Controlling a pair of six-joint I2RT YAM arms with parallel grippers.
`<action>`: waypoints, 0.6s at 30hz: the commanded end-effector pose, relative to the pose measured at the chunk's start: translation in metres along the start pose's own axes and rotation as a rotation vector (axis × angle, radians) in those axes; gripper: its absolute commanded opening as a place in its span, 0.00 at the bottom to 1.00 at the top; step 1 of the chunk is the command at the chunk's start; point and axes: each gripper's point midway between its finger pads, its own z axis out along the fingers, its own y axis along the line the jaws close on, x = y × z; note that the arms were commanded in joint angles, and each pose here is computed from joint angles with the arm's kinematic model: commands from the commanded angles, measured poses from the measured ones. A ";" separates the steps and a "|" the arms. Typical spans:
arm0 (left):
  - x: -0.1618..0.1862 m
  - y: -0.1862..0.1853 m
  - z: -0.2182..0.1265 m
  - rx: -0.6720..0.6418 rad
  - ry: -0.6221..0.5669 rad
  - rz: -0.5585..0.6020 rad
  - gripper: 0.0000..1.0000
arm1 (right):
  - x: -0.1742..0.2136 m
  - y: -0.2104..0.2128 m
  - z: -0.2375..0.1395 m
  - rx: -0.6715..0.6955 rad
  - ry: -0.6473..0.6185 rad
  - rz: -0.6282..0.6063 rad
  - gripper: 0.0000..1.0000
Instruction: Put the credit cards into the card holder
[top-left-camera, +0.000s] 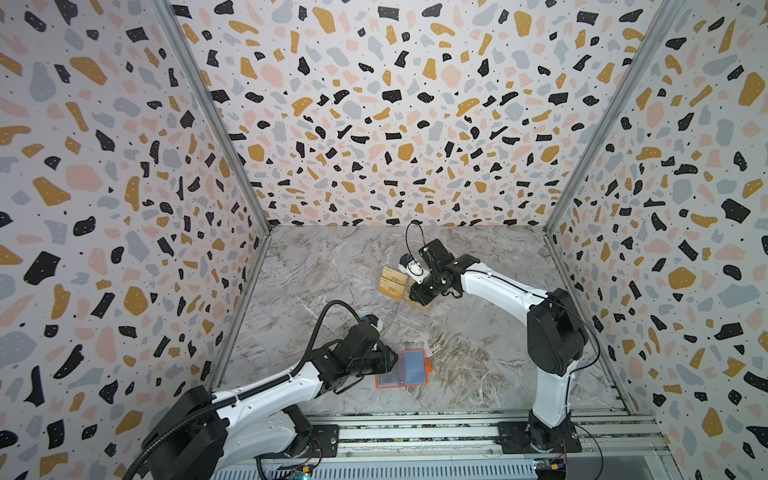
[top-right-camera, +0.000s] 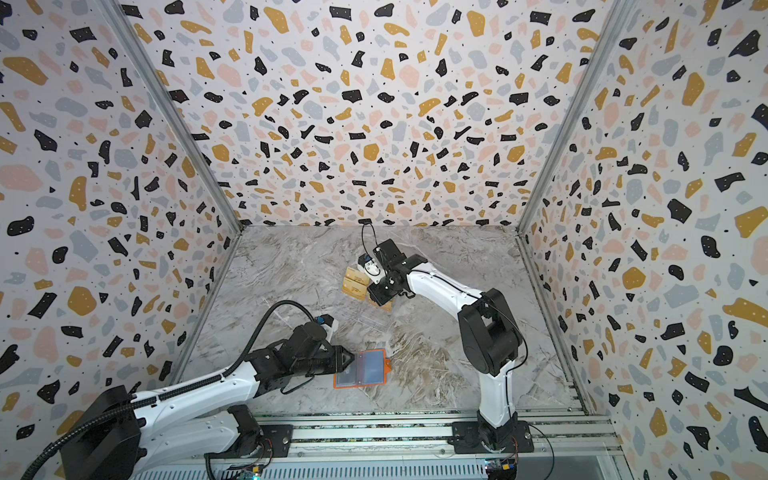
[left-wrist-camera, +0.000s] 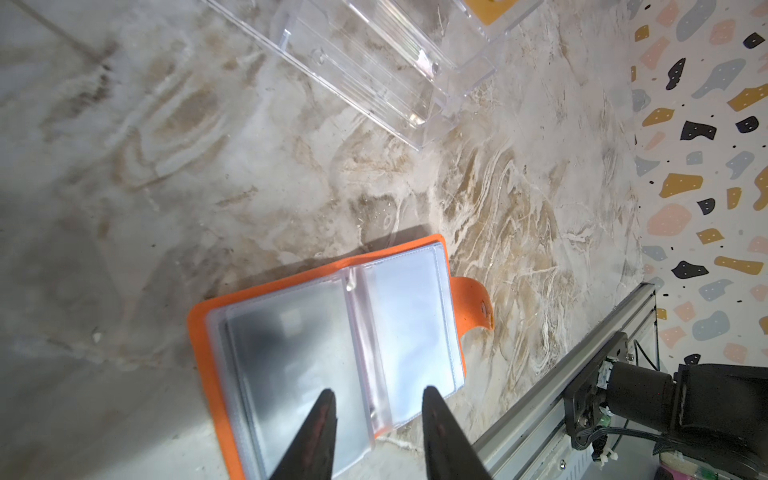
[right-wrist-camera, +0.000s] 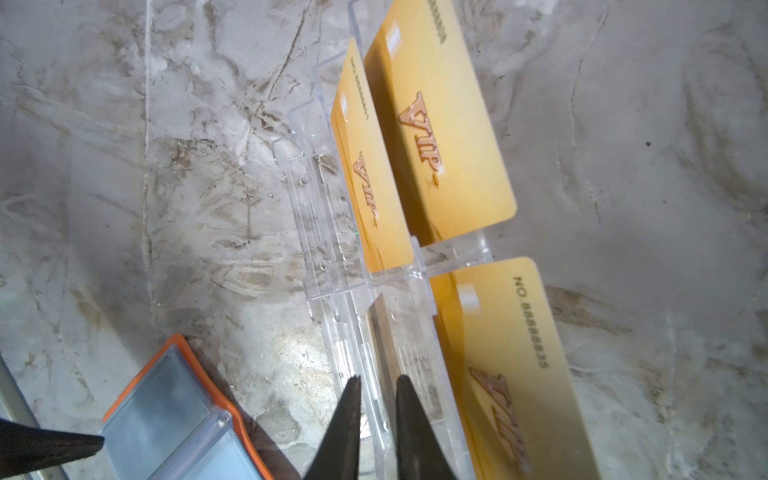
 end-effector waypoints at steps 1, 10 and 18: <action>-0.001 0.002 0.000 0.003 -0.010 -0.007 0.38 | -0.009 -0.002 -0.008 0.030 -0.005 -0.022 0.17; -0.005 0.002 -0.001 -0.004 -0.017 -0.009 0.37 | -0.009 0.000 -0.004 0.015 0.006 -0.046 0.08; -0.009 0.000 -0.003 -0.014 -0.023 -0.009 0.37 | -0.016 0.001 -0.012 0.019 -0.020 -0.087 0.03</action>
